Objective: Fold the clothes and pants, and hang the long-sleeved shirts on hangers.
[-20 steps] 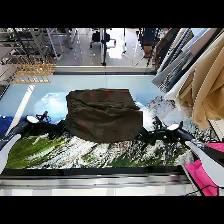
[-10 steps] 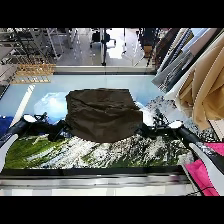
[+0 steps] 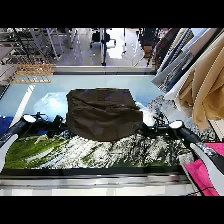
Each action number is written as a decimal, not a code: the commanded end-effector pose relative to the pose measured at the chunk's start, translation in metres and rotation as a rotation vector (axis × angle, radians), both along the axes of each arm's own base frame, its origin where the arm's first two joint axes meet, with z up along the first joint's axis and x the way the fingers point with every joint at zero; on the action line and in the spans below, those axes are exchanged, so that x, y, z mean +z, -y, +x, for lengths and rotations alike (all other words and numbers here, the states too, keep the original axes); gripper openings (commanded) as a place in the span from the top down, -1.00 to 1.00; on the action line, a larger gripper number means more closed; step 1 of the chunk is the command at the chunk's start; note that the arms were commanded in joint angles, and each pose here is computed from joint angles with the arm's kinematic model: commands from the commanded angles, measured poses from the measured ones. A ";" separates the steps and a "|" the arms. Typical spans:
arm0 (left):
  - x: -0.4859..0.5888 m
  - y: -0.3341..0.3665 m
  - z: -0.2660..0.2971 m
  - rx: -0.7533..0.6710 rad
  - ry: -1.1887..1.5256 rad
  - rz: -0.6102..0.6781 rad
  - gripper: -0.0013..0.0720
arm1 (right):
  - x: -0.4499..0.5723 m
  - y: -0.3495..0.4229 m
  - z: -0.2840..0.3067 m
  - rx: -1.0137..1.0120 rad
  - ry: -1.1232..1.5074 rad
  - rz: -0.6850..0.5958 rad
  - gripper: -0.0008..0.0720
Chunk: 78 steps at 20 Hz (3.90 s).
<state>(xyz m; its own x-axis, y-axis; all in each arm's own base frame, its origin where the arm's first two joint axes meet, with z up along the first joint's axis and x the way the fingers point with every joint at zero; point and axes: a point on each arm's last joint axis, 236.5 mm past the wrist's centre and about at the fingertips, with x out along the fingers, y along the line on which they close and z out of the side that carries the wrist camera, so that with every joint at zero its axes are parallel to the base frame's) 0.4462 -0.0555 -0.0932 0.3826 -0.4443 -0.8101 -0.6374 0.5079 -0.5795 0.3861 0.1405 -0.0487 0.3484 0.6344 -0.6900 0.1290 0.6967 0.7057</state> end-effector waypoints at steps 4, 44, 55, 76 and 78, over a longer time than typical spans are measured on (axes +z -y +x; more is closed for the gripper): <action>-0.024 0.023 0.002 0.029 -0.043 -0.008 0.70 | 0.004 -0.013 -0.019 0.105 -0.015 0.032 0.95; 0.209 0.035 0.037 -0.320 0.785 0.185 0.94 | 0.164 0.047 0.095 0.252 0.488 -0.430 0.95; 0.167 0.033 0.096 -0.372 0.681 -0.122 0.94 | 0.160 0.025 0.074 0.390 0.379 -0.340 0.95; 0.053 -0.066 -0.036 -0.785 0.085 0.099 -0.17 | 0.001 -0.041 -0.206 0.432 -0.277 -0.227 -0.30; 0.073 -0.059 -0.028 -0.756 0.149 0.078 -0.17 | -0.009 -0.025 -0.196 0.272 -0.281 -0.172 -0.30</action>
<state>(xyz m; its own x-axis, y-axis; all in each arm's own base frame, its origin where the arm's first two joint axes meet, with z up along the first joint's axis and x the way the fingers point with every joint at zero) 0.4106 0.0054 -0.0382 0.0550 -0.5498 -0.8335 -0.0094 0.8344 -0.5510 0.1667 0.1908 -0.0469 -0.1832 0.5152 -0.8373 -0.0896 0.8394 0.5361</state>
